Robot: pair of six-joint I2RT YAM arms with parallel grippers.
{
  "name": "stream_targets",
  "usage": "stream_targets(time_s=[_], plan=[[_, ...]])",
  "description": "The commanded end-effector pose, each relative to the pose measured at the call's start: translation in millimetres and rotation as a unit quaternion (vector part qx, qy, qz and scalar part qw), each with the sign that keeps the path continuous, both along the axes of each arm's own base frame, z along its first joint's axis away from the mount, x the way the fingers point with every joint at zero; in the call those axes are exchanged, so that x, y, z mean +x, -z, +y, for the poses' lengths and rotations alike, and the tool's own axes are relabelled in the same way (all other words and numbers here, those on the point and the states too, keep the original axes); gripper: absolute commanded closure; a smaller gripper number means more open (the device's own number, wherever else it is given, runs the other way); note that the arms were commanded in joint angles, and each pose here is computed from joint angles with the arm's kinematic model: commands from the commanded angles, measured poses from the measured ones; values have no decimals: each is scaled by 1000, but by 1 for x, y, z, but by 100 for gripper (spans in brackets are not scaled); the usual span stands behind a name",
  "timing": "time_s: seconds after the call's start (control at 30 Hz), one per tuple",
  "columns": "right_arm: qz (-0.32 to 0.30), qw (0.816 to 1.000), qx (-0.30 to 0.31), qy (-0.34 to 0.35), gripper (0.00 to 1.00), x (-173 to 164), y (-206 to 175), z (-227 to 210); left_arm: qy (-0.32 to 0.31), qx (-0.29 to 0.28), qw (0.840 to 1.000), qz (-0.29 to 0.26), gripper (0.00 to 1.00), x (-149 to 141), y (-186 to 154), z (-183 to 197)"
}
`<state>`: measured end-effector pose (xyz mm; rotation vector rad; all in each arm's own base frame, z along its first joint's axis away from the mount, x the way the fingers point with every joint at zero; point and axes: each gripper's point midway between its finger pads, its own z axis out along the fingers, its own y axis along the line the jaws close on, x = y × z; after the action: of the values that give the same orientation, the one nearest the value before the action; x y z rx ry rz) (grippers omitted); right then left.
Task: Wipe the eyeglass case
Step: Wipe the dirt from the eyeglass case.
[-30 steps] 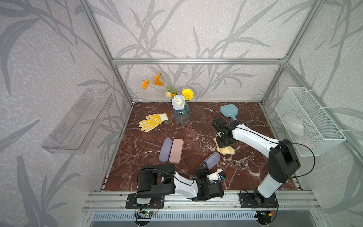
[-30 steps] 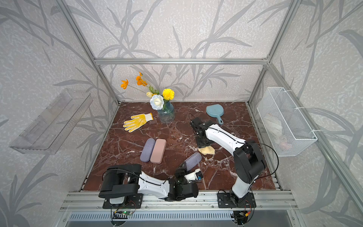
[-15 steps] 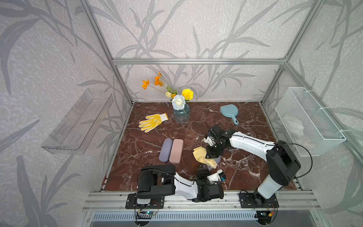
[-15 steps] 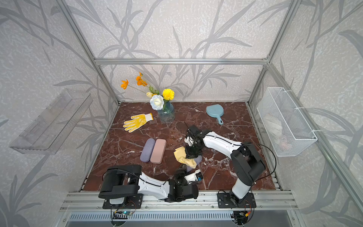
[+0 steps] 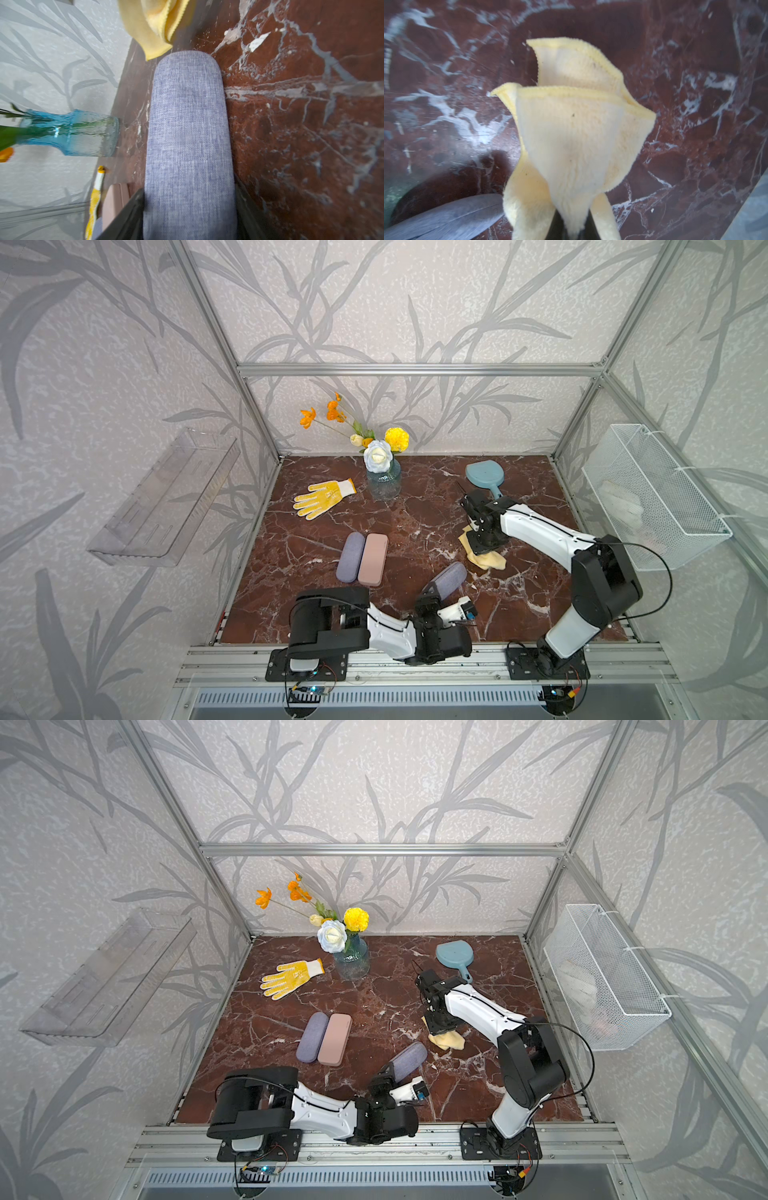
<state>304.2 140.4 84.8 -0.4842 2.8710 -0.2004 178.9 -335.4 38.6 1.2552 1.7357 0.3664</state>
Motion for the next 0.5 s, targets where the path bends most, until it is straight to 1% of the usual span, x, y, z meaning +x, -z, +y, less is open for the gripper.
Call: stream_targets(time_s=[0.0,0.03,0.13,0.23,0.33,0.4,0.47], plan=[[2,997,-11,-78,100,8,2,19,50,-27,989,135,100,-4,18,8],[10,996,-18,-84,100,10,8,21,58,-39,985,156,100,-5,19,10],[29,994,-43,-100,100,16,21,25,58,-44,983,167,100,-4,23,11],[60,990,-18,-127,100,12,35,45,59,-42,983,169,100,-4,24,10],[68,984,8,-164,100,0,41,69,60,-49,980,182,100,-4,26,10],[81,980,34,-179,100,-13,45,80,54,-60,975,209,100,-2,29,12],[99,979,50,-172,100,-26,48,80,44,-75,967,240,100,2,30,13]])
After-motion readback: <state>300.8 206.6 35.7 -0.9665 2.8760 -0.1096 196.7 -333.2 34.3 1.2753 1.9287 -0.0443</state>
